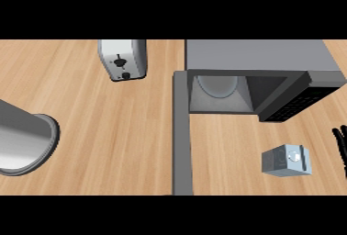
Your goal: Pick up the milk, place it into the microwave and close the microwave
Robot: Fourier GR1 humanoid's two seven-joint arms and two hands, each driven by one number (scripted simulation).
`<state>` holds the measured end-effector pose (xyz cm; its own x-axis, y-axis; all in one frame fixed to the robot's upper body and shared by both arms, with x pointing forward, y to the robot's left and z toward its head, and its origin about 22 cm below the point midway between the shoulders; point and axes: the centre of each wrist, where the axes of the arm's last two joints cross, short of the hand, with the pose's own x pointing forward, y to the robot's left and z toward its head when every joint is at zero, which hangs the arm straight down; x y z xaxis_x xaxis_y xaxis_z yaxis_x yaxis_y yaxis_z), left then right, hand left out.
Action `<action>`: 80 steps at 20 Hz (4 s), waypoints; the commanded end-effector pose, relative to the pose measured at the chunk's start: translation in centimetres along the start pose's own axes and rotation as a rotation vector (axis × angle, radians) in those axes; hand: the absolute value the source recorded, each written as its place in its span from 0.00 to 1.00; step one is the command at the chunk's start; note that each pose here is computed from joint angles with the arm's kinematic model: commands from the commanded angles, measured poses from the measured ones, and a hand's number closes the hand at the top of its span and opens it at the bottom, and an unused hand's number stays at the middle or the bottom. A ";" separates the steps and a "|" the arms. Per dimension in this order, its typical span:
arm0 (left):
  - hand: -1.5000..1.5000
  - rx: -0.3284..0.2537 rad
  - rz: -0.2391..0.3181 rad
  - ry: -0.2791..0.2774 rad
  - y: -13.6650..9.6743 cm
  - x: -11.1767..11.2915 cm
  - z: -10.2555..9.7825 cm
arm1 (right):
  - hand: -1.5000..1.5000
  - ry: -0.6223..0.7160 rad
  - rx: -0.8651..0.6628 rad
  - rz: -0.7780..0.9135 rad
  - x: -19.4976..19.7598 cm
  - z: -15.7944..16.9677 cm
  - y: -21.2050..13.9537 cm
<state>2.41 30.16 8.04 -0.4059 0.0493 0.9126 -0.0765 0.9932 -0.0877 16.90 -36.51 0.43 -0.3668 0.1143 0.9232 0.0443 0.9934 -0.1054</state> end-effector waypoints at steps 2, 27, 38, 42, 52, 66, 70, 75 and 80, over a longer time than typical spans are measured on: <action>0.00 0.000 -0.006 -0.017 0.9 2.4 -0.1 | 0.00 0.043 -0.018 0.039 -2.7 0.6 -1.2; 0.00 0.011 0.020 -0.004 1.5 0.8 0.9 | 0.00 0.062 0.088 0.194 -12.9 2.6 1.7; 0.00 -0.010 0.044 -0.006 1.8 0.2 2.3 | 1.00 0.080 0.151 0.382 -15.1 -1.1 2.6; 0.00 -0.034 0.055 -0.009 1.6 0.5 1.4 | 1.00 0.076 0.177 0.506 -15.7 -4.4 9.6; 0.00 -0.017 0.060 0.001 2.1 1.7 2.1 | 1.00 -0.074 0.222 0.342 -15.7 -6.9 12.0; 0.00 0.033 0.017 0.024 5.2 0.3 2.4 | 1.00 -0.138 0.202 0.366 -8.9 -15.4 17.1; 0.00 0.022 0.036 0.029 5.0 1.2 3.1 | 1.00 -0.115 0.167 0.340 -6.2 -19.8 17.8; 0.00 0.031 0.040 0.048 5.8 -1.3 1.6 | 1.00 -0.066 0.245 0.350 -4.5 -22.2 19.7; 0.00 0.002 0.038 0.066 6.7 -2.0 1.7 | 1.00 -0.027 0.174 0.482 -5.6 -23.9 18.2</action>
<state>0.44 35.47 6.33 -0.3588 0.0843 0.9296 -0.0752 0.9901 -0.1188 40.65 -20.30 1.28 -0.4024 0.5148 0.7570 -0.0003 0.8268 -0.5624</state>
